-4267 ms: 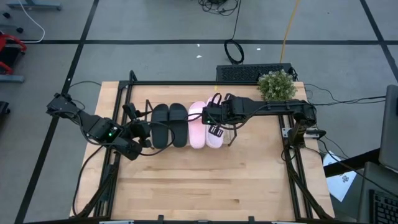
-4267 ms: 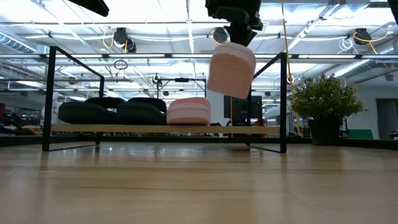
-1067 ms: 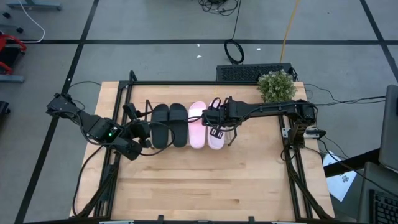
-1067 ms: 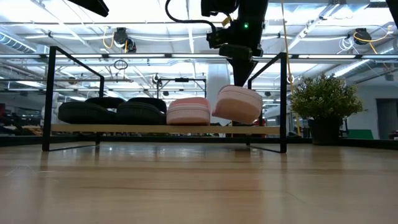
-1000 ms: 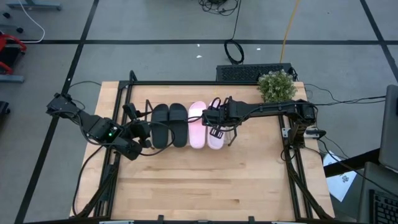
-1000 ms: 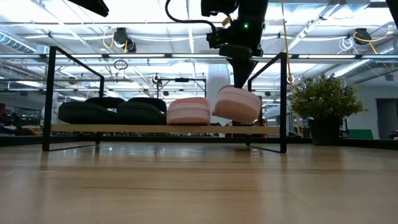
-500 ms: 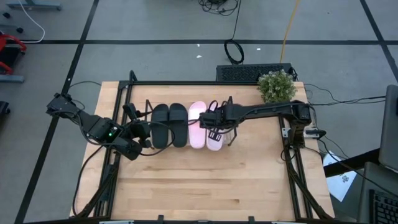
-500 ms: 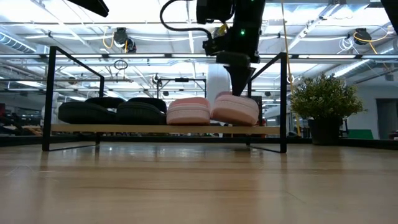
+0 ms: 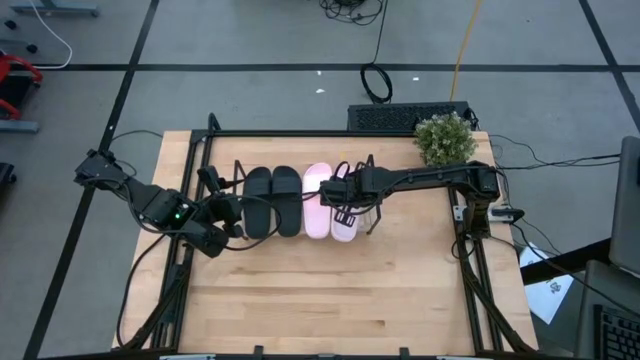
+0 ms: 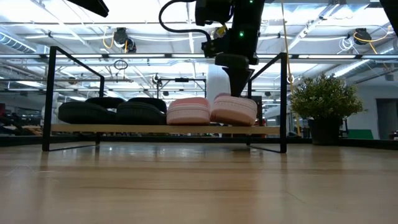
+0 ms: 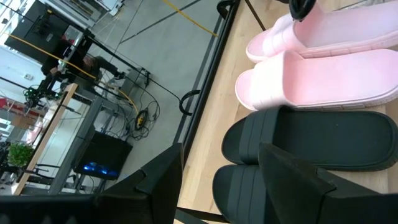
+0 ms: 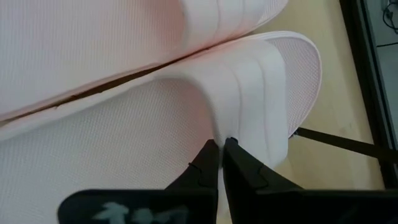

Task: Pick and place slides into the shelf
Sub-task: Put the pink slipper on the shelf

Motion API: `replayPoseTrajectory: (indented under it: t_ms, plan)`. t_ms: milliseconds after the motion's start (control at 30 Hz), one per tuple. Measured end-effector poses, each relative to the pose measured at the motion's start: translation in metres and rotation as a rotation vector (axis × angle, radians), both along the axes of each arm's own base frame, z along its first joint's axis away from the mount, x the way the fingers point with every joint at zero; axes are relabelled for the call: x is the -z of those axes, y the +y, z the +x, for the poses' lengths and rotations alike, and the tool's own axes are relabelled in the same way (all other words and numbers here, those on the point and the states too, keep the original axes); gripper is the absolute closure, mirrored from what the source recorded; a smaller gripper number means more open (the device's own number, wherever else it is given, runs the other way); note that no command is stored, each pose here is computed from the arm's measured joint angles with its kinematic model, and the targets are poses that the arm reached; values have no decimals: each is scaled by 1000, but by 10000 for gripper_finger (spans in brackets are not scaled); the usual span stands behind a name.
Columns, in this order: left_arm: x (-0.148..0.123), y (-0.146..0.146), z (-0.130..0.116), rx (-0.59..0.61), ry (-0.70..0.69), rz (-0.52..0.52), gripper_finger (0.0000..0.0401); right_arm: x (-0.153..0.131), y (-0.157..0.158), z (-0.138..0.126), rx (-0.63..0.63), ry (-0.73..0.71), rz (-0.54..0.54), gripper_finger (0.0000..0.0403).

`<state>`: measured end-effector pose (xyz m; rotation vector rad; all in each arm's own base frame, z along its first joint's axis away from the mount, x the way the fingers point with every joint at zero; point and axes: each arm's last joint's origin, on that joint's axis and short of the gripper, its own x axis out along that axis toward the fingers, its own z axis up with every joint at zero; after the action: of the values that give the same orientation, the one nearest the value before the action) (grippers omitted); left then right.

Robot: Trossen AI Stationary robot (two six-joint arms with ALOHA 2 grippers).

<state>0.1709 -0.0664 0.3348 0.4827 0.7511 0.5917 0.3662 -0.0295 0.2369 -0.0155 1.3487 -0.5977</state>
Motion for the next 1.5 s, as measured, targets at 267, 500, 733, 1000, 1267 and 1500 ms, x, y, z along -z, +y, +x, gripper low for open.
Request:
replayPoseTrajectory:
  t_ms: [267, 500, 733, 1000, 1267, 1500]
  plan:
    - [0, 0, 0, 1, 1, 0, 185, -1, 3, -1, -18, 22, -72, 403]
    - [0, 0, 0, 1, 1, 1, 185, -1, 7, -1, -43, 36, -92, 403]
    - [0, 0, 0, 2, 1, 1, 185, -1, 10, -1, -54, 42, -132, 403]
    - [0, 0, 0, 1, 1, 1, 185, -1, 11, 0, -56, 30, -113, 402]
    - [0, 0, 0, 0, 0, 0, 185, 0, 11, 2, -64, 10, -83, 375]
    - [0, 0, 0, 0, 1, 1, 185, 0, 11, 2, -64, 6, -81, 352]
